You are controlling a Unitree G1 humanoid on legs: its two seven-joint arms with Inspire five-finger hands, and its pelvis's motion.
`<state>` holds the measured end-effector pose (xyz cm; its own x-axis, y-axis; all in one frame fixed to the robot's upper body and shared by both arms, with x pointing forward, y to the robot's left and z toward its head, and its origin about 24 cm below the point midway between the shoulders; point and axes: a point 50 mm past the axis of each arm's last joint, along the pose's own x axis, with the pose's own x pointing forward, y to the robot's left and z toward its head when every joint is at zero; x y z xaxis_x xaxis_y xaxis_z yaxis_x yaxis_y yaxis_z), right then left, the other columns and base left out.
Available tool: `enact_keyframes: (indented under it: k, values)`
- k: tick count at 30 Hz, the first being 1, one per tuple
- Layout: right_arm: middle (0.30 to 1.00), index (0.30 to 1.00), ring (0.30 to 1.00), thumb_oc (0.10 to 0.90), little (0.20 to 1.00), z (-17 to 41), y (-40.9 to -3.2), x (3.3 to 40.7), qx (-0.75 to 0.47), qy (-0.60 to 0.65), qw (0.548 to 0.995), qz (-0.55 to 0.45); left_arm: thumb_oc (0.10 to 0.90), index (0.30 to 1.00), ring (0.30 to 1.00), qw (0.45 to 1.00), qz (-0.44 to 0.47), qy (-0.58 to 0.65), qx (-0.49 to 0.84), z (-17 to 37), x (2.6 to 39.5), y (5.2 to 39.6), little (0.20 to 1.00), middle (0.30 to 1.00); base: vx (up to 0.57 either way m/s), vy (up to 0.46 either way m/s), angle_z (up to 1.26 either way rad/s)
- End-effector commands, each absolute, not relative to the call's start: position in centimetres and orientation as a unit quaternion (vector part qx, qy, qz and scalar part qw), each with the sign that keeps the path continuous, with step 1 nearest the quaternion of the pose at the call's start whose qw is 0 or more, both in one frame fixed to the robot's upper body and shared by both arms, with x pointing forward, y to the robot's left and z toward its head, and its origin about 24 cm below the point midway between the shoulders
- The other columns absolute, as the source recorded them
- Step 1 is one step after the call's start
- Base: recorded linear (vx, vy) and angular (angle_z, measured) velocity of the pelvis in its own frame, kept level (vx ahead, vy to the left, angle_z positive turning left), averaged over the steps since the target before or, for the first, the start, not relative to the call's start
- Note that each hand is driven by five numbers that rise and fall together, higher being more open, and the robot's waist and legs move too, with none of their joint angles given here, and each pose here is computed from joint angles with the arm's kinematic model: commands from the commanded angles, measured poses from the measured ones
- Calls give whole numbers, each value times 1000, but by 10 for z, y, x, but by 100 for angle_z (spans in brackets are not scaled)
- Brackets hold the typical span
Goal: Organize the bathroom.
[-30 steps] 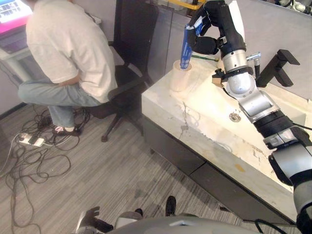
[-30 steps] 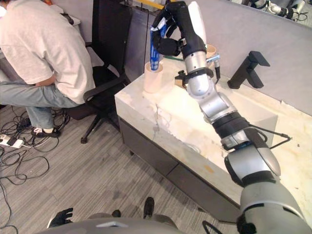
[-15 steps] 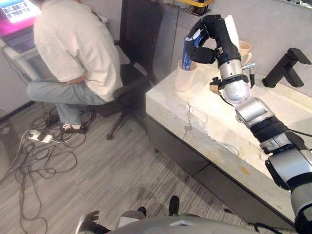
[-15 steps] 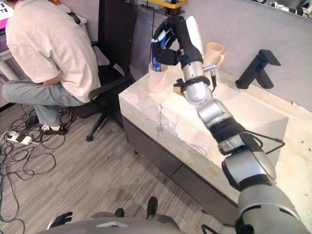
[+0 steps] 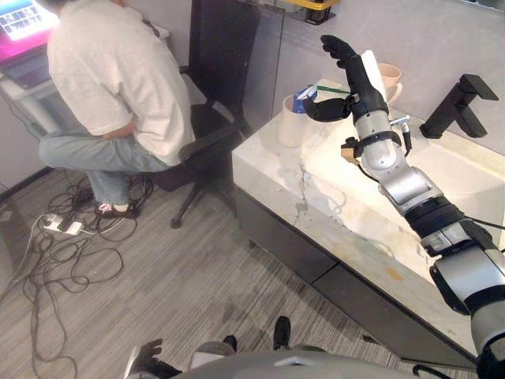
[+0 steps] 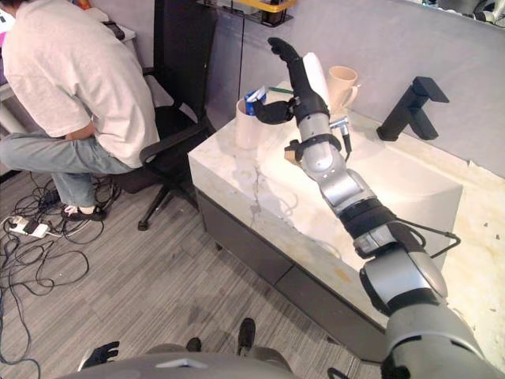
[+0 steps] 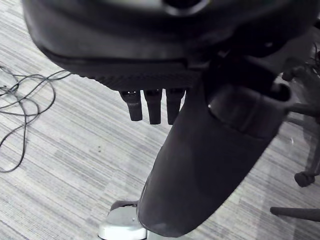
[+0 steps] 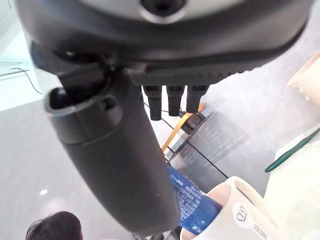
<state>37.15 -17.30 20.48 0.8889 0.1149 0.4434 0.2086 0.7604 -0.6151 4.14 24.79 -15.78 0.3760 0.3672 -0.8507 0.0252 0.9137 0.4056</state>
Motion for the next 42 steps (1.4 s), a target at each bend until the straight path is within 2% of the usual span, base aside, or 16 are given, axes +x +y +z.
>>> enact_keyframes:
  k: [1, 18, 27, 34, 36, 37, 39, 42]
  values:
    - [900, 900, 900, 800, 900, 264, -171, 375, -303, -317, 896, -69, 800, 900, 900, 802, 123, 543, 218, -154, 37, 265, 900, 900, -70, 62, -6]
    - [900, 900, 900, 800, 900, 259, -182, 370, -263, -296, 913, -94, 800, 900, 900, 806, 134, 534, 219, -154, 51, 263, 900, 900, -91, 69, -11]
    - [900, 900, 900, 800, 900, 263, -213, 340, -194, -350, 903, -153, 800, 900, 900, 807, 145, 532, 212, -153, 56, 266, 900, 900, -133, 99, -24]
    - [900, 900, 900, 800, 900, 261, -291, 280, -161, -407, 846, -304, 800, 900, 900, 808, 138, 526, 228, -150, 61, 274, 900, 900, -95, 80, -21]
    - [900, 900, 900, 800, 900, 258, -307, 270, -149, -404, 839, -333, 800, 900, 900, 808, 137, 525, 229, -150, 61, 276, 900, 900, -49, 33, -20]
    - [900, 900, 900, 800, 900, 248, -333, 253, -123, -395, 828, -378, 800, 900, 900, 810, 142, 522, 225, -148, 65, 279, 900, 900, -60, 22, -33]
    - [900, 900, 900, 800, 900, 241, -343, 246, -111, -386, 824, -400, 800, 900, 900, 810, 141, 521, 228, -147, 66, 280, 900, 900, -45, 10, -36]
    - [900, 900, 900, 800, 900, 211, -380, 211, -74, -342, 812, -468, 800, 900, 900, 810, 144, 519, 233, -146, 67, 283, 900, 900, -42, -19, -32]
